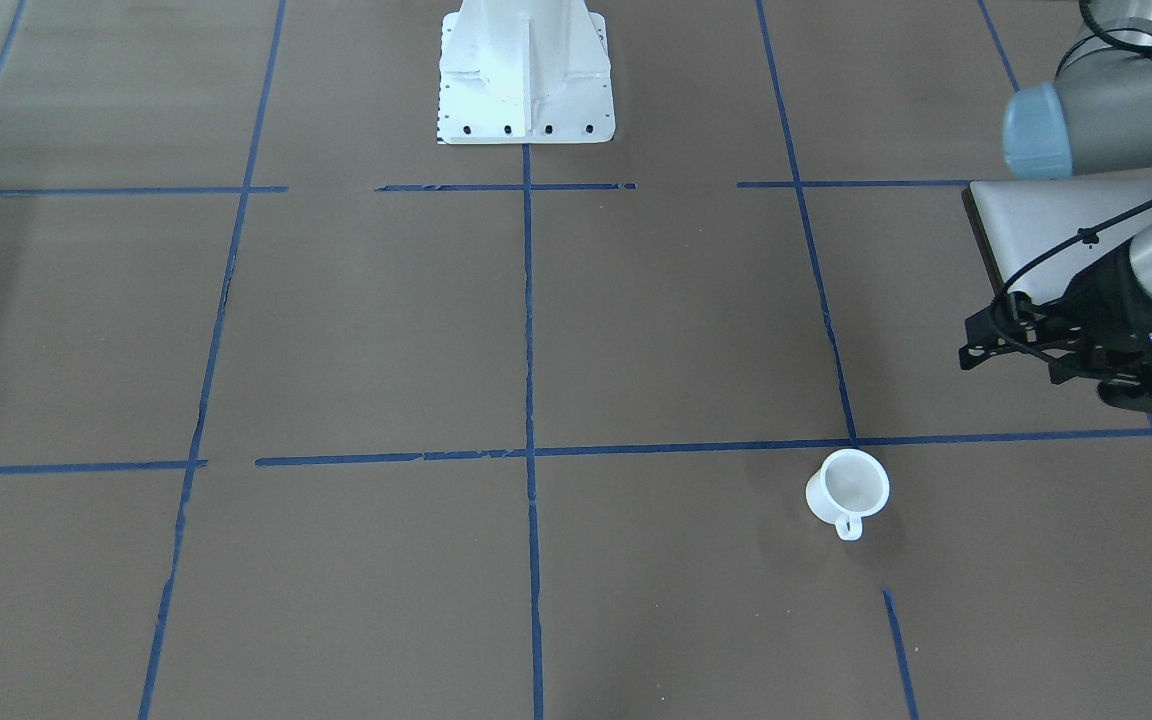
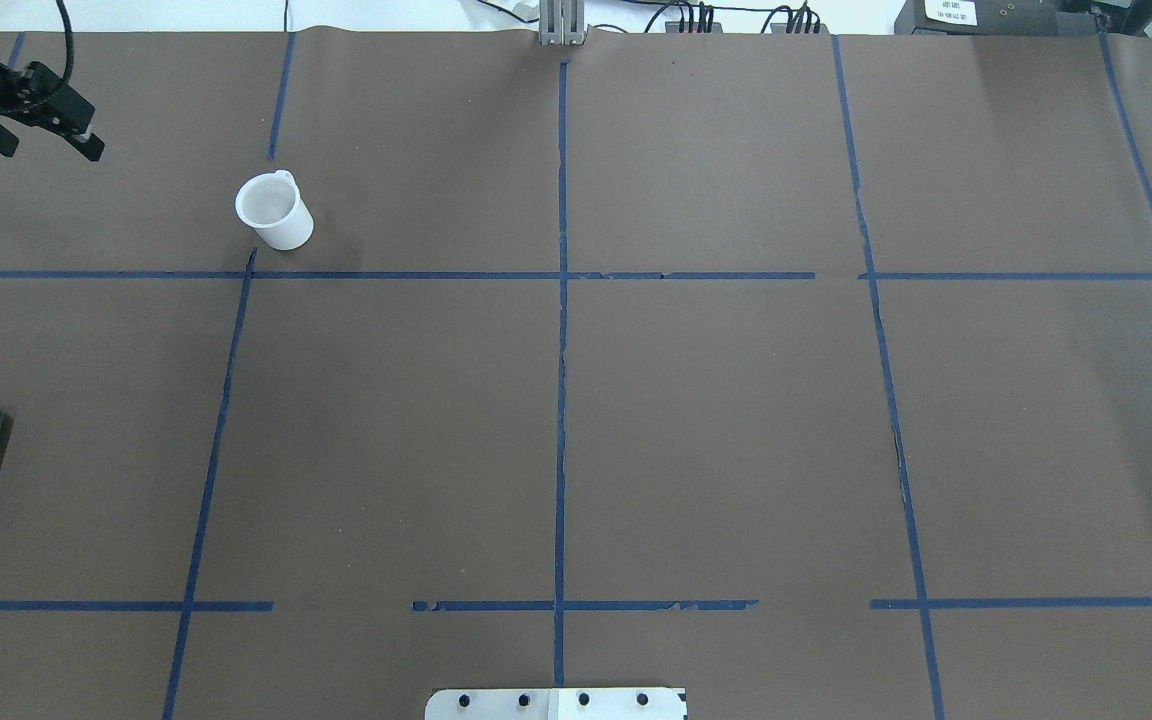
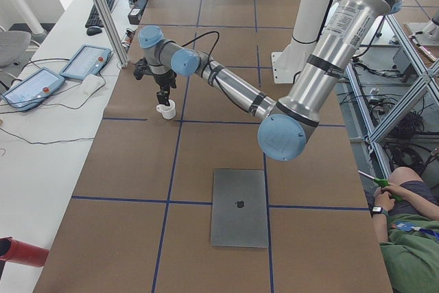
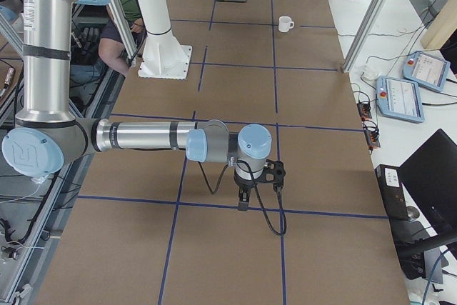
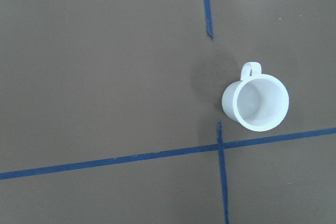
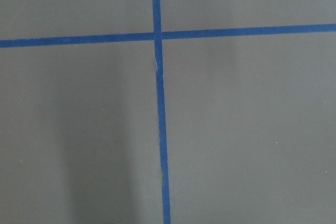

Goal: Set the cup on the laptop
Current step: 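Reach the left gripper toward the small white cup, then close the left gripper around the white cup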

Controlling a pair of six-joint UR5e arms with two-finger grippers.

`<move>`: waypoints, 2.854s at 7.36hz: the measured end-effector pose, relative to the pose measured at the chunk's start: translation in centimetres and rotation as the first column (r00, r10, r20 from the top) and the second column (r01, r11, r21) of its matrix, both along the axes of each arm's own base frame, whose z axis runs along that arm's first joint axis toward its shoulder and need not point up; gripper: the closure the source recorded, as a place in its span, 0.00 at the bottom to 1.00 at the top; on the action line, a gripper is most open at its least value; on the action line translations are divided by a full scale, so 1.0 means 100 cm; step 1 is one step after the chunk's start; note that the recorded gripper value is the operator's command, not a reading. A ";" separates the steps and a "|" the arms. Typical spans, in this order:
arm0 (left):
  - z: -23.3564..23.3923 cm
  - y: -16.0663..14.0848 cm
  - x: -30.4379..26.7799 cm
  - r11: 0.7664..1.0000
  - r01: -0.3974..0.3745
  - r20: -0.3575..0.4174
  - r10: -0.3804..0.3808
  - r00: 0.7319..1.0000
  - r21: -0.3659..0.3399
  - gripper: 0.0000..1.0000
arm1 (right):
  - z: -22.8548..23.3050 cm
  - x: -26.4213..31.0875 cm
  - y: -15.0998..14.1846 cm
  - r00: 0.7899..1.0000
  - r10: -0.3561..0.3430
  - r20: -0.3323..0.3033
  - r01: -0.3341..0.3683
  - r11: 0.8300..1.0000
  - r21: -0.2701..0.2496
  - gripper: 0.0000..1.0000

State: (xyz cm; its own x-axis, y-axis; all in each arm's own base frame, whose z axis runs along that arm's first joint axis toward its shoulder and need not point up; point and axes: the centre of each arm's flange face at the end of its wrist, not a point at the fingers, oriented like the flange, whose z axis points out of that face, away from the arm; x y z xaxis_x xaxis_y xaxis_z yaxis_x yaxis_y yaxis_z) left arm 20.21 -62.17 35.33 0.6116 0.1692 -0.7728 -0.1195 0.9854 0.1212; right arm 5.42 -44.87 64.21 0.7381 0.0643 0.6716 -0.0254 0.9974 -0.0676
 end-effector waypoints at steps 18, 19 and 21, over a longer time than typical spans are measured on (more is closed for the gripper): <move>0.065 -0.096 0.196 0.994 0.100 0.096 -0.097 0.991 -0.031 1.00 | 0.000 0.000 0.000 1.000 0.000 0.000 0.000 1.000 0.000 0.00; 0.063 -0.097 0.196 0.994 0.101 0.094 -0.098 0.991 -0.030 1.00 | 0.000 0.000 0.000 1.000 0.000 0.000 0.000 1.000 0.000 0.00; 0.051 -0.106 0.184 0.993 0.118 0.084 -0.115 0.990 -0.020 1.00 | 0.000 0.000 0.000 1.000 0.000 0.000 0.000 1.000 0.000 0.00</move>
State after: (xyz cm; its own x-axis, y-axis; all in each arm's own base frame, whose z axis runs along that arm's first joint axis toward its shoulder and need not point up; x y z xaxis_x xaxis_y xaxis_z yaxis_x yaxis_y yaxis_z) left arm 38.64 -72.72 40.43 0.6880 0.0743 -0.7219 -0.0123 0.9958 0.0907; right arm 5.42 -44.87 64.21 0.7381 0.0643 0.6716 -0.0253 0.9974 -0.0676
